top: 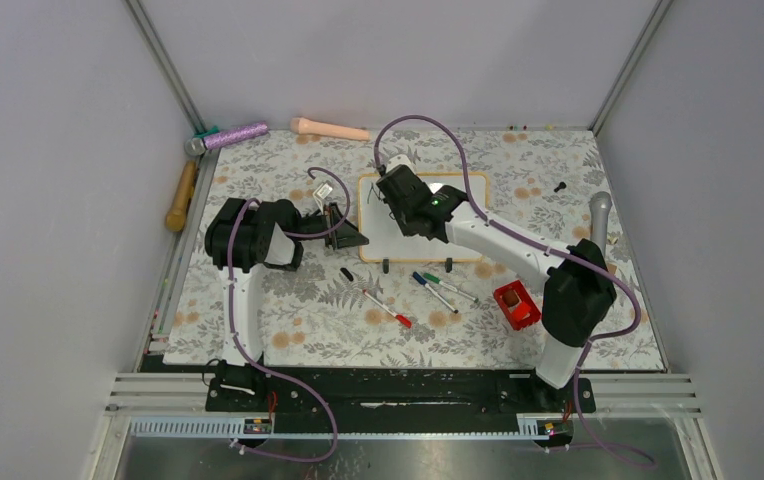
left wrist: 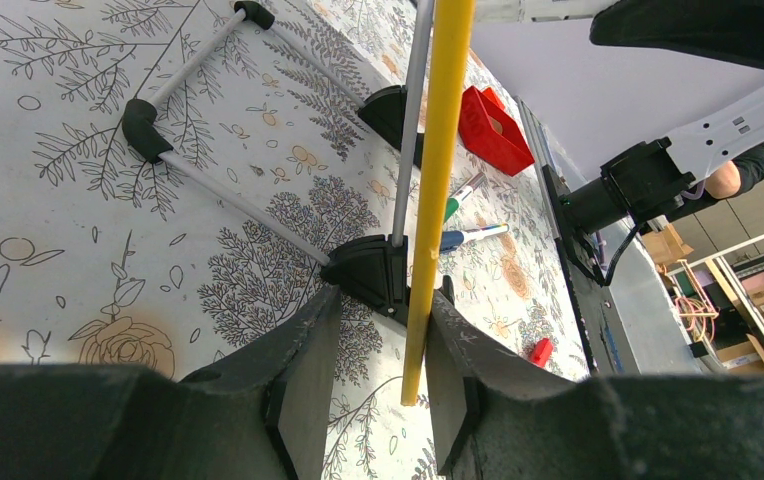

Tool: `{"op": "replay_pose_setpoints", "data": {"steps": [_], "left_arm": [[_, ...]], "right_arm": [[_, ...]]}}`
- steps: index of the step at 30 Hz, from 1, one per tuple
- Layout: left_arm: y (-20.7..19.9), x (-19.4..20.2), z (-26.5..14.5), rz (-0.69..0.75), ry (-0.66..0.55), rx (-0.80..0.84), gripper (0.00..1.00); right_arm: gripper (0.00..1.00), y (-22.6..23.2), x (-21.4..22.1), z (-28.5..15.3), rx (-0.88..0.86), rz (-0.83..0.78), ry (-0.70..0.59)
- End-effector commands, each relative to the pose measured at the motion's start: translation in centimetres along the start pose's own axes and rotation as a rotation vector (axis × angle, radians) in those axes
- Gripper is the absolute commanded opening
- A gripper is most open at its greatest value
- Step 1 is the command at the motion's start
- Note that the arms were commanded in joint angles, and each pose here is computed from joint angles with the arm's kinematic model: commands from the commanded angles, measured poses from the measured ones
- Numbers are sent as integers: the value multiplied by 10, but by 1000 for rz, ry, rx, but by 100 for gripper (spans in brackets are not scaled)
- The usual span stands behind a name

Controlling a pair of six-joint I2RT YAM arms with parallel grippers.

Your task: Write a sentence on the whiteboard

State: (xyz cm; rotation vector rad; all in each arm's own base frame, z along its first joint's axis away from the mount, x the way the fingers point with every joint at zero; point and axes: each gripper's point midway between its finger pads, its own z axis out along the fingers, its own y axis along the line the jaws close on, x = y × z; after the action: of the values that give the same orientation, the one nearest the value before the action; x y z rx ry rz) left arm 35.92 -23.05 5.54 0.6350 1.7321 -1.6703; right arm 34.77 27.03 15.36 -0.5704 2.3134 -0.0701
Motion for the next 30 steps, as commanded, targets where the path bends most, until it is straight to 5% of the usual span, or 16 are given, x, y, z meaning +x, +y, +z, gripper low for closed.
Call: {"op": "replay_pose_setpoints", "data": {"steps": [1,30], "left_arm": [[8,3,1,31,-7,-9,36],[8,3,2,32,-6,-8,35]], "right_arm": [[0,-11,7,0,18,25,18],[0,-24,-10,-19,2,83,-56]]}}
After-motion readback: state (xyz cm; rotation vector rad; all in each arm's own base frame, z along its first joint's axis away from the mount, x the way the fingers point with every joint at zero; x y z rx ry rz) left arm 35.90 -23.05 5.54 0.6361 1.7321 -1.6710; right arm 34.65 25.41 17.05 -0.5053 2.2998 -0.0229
